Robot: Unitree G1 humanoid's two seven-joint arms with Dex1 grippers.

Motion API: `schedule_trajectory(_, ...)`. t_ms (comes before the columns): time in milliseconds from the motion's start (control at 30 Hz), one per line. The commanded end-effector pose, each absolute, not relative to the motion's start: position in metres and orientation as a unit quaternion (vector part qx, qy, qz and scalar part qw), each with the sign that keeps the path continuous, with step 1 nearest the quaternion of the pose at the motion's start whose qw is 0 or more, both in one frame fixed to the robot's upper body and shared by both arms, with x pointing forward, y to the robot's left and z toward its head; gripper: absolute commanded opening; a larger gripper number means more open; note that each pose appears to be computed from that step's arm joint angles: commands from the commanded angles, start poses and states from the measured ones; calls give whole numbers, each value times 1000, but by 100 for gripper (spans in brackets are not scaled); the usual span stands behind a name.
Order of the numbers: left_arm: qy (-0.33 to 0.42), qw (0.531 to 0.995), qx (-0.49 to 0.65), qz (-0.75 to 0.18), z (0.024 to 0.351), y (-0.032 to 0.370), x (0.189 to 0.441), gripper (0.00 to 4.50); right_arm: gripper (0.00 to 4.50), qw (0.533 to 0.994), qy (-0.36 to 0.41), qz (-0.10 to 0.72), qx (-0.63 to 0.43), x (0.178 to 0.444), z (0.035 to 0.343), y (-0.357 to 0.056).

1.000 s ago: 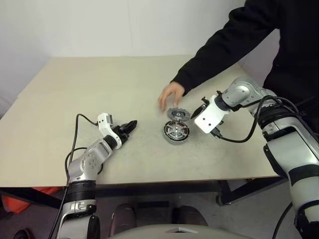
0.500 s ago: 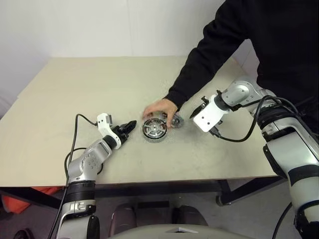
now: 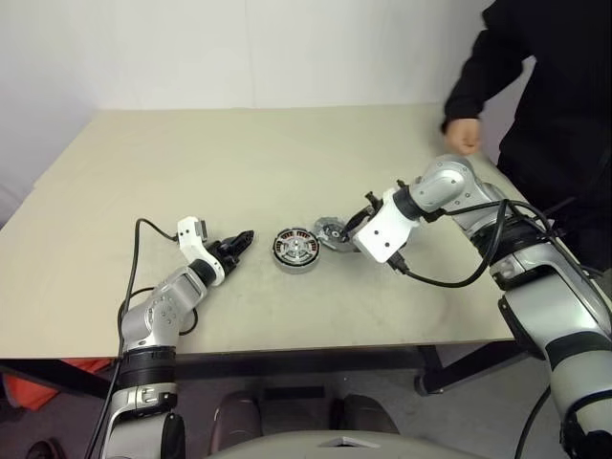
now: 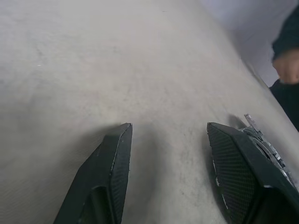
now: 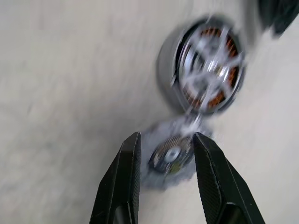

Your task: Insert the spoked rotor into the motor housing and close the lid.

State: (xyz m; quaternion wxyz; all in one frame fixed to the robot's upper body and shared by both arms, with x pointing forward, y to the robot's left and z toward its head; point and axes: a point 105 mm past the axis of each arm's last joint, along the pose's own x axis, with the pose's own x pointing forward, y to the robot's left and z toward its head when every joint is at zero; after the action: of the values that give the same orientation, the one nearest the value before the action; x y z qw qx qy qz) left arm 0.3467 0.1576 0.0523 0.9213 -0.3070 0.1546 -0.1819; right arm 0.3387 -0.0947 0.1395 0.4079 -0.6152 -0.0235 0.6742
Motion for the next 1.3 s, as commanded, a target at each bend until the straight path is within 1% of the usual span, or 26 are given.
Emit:
schedule_trajectory(33,129,925,-301,-191,66,157,351,272,192,423,-65,674,-602,332,152,-77)
schedule_trajectory(133,129,926,-302,-187,65,156,350,272,192,486,-77,663,-565,336,156,-59)
schedule_trajectory(200,128,926,-303,-183,64,158,349,272,192,544,-74,663,-508,338,159,-48)
schedule_trajectory(233,128,927,-304,-180,63,160,348,272,192,586,-63,671,-449,337,164,-41)
schedule_trajectory(300,129,927,-306,-175,62,162,346,272,192,644,-38,693,-323,330,174,-31)
schedule_trajectory(333,130,927,-306,-173,61,164,345,272,192,665,-21,702,-254,325,179,-27)
schedule_trajectory(367,130,927,-306,-172,61,165,344,272,192,676,-3,709,-201,321,182,-25)
schedule_trajectory(433,131,928,-306,-170,60,166,344,272,192,696,31,706,-127,316,180,-25)
schedule_trajectory(500,131,928,-306,-169,60,166,344,272,192,703,52,701,-111,310,172,-30)
schedule_trajectory(600,133,927,-306,-169,61,166,345,272,192,703,66,701,-99,299,168,-36)
schedule_trajectory(667,135,927,-306,-170,60,165,345,272,192,713,77,689,-107,299,161,-40)
schedule_trajectory(733,137,926,-307,-173,59,163,346,272,192,738,86,640,-194,314,132,-49)
schedule_trajectory(767,138,926,-307,-174,59,162,346,272,192,741,90,624,-230,319,120,-53)
schedule_trajectory(800,139,925,-306,-175,59,161,346,272,192,742,88,613,-258,322,110,-56)
schedule_trajectory(867,141,925,-305,-177,58,159,346,272,192,742,78,602,-286,326,101,-58)
schedule_trajectory(1000,141,926,-303,-176,59,161,346,272,192,725,58,597,-338,327,90,-59)
schedule_trajectory(1200,138,928,-302,-172,61,165,347,272,192,705,47,605,-366,330,88,-58)
schedule_trajectory(1300,136,928,-302,-169,61,166,348,272,192,681,44,615,-396,330,84,-59)
